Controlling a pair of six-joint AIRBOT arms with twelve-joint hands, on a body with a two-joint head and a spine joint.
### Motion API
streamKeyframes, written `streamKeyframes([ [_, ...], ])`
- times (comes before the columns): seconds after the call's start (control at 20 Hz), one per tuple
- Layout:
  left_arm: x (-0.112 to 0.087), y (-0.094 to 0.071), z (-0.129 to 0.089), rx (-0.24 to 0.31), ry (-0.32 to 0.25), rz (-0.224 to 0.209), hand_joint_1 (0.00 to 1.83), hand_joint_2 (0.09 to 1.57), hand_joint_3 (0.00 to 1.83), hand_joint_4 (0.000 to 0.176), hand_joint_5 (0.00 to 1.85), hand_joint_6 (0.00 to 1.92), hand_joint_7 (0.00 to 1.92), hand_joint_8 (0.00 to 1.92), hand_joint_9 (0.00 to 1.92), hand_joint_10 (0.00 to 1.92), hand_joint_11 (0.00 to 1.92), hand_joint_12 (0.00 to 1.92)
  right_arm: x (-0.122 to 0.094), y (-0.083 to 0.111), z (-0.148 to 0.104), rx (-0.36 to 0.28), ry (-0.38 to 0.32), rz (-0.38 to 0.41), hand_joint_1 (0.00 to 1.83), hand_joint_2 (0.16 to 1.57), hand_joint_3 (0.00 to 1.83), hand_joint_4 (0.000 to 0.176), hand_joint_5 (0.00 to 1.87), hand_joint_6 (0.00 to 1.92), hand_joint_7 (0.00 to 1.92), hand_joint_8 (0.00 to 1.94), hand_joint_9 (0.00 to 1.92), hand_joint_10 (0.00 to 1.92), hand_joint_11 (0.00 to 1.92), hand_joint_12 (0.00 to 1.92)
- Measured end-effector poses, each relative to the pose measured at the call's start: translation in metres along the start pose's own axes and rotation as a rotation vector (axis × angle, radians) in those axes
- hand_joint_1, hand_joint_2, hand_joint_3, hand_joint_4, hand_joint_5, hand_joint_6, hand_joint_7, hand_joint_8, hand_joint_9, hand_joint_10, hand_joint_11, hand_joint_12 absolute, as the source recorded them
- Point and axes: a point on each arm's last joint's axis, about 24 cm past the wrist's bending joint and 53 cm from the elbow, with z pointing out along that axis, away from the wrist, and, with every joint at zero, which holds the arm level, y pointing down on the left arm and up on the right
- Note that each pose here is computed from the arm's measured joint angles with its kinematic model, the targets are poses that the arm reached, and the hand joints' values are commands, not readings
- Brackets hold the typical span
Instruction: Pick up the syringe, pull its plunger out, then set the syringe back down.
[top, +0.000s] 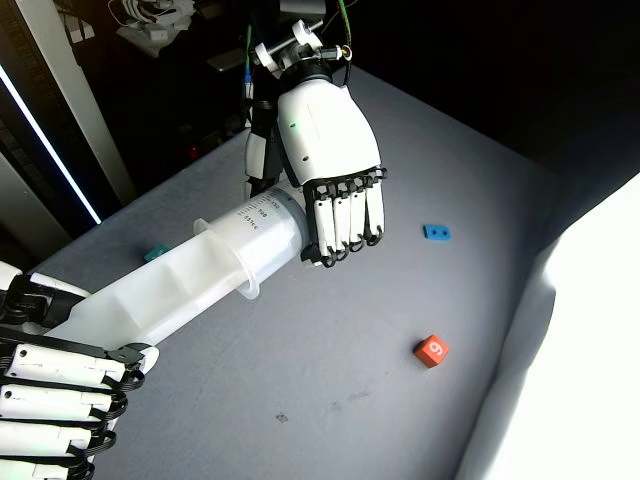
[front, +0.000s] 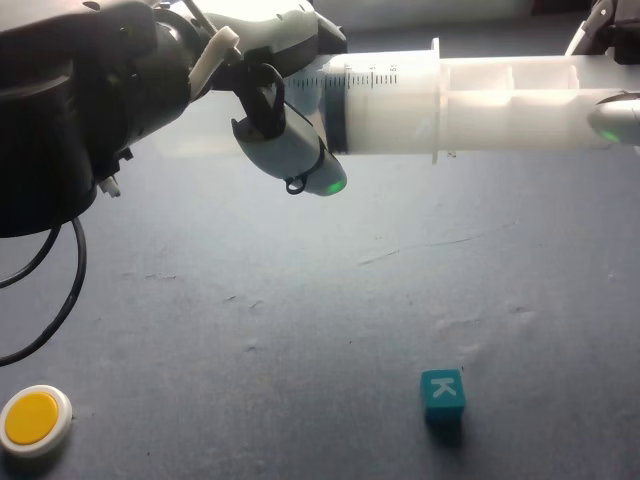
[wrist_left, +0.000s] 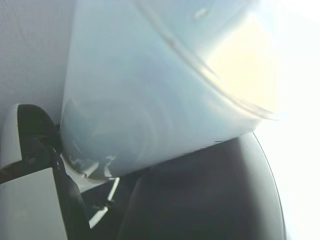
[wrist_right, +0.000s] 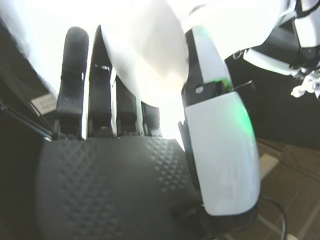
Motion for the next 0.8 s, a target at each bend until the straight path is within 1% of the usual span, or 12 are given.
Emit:
streamKeyframes([
  [0.15,-0.002,0.002,0.0,-0.008,-0.007,0.005,1.11,1.3,0.0,0.023,0.64,1.53,0.67,1.48,0.54,1.36,0.35,1.64,0.0,0.0,0.0,0.0,-0.002,0.0,1.3,1.3,0.0,0.0,0.73,1.3,0.54,1.6,0.54,1.71,0.28,1.52],
  [0.2,-0.002,0.002,0.0,-0.01,-0.008,0.005,1.11,1.29,0.0,0.021,0.67,1.47,0.67,1.51,0.54,1.33,0.35,1.63,-0.001,0.0,0.0,-0.001,-0.002,-0.001,1.3,1.3,0.0,0.0,0.73,1.32,0.55,1.59,0.54,1.69,0.29,1.51],
  [0.25,-0.002,0.003,0.0,-0.012,-0.009,0.005,1.11,1.29,0.0,0.022,0.66,1.49,0.67,1.5,0.54,1.31,0.33,1.61,-0.001,0.0,0.0,-0.002,-0.004,-0.004,1.31,1.29,0.0,0.0,0.74,1.29,0.56,1.58,0.55,1.68,0.3,1.5],
  [0.3,-0.002,0.003,0.0,-0.013,-0.01,0.005,1.11,1.3,0.0,0.015,0.64,1.56,0.67,1.46,0.53,1.29,0.32,1.58,-0.002,0.001,0.0,-0.003,-0.005,-0.004,1.3,1.3,0.0,0.0,0.74,1.3,0.54,1.6,0.54,1.7,0.29,1.5],
  [0.4,-0.003,0.004,0.0,-0.018,-0.013,0.006,1.11,1.3,0.0,0.012,0.64,1.58,0.68,1.44,0.54,1.29,0.34,1.56,-0.002,0.001,0.0,-0.004,-0.006,-0.006,1.3,1.3,0.0,0.0,0.73,1.3,0.53,1.6,0.54,1.71,0.3,1.51],
  [0.5,-0.004,0.005,0.0,-0.021,-0.016,0.006,1.11,1.3,0.0,0.021,0.65,1.55,0.67,1.47,0.54,1.32,0.35,1.58,-0.003,0.001,0.0,-0.005,-0.007,-0.008,1.31,1.29,0.0,0.0,0.74,1.28,0.56,1.58,0.55,1.7,0.29,1.5],
  [0.55,-0.004,0.006,0.0,-0.023,-0.017,0.006,1.11,1.29,0.0,0.023,0.66,1.49,0.67,1.49,0.54,1.32,0.35,1.59,-0.003,0.002,0.0,-0.006,-0.009,-0.009,1.16,1.3,0.0,0.0,0.74,1.31,0.58,1.62,0.47,1.35,0.26,1.47],
  [0.6,-0.005,0.006,0.0,-0.024,-0.018,0.006,1.12,1.29,0.0,0.011,0.66,1.43,0.69,1.52,0.56,1.31,0.36,1.6,-0.003,0.001,-0.001,-0.006,-0.009,-0.009,1.13,1.3,0.0,0.0,0.73,1.33,0.58,1.63,0.47,1.23,0.25,1.46],
  [0.65,-0.005,0.006,0.0,-0.025,-0.019,0.008,1.12,1.29,0.0,0.008,0.67,1.42,0.69,1.52,0.56,1.31,0.36,1.6,-0.003,0.001,-0.001,-0.005,-0.008,-0.011,1.12,1.3,0.0,0.0,0.73,1.32,0.58,1.63,0.48,1.19,0.25,1.45],
  [0.7,-0.005,0.006,0.0,-0.026,-0.019,0.008,1.12,1.28,0.0,0.018,0.67,1.45,0.69,1.49,0.56,1.29,0.35,1.61,-0.002,0.001,-0.001,-0.004,-0.007,-0.012,0.67,1.27,0.0,0.0,0.32,0.53,0.33,0.65,0.31,0.56,0.05,1.14],
  [0.75,-0.005,0.007,0.0,-0.028,-0.021,0.009,1.12,1.29,0.0,0.02,0.66,1.46,0.68,1.5,0.55,1.28,0.34,1.61,-0.002,0.001,-0.001,-0.004,-0.004,-0.016,0.55,1.23,0.0,0.0,0.25,0.17,0.31,0.22,0.31,0.23,0.01,0.99],
  [0.8,-0.009,0.011,-0.001,-0.044,-0.034,0.017,1.11,1.29,0.0,0.017,0.66,1.45,0.67,1.53,0.54,1.29,0.33,1.6,0.001,-0.003,-0.001,0.005,0.006,-0.031,0.48,1.14,0.0,0.0,0.11,0.04,0.16,0.06,0.18,0.08,0.0,0.68],
])
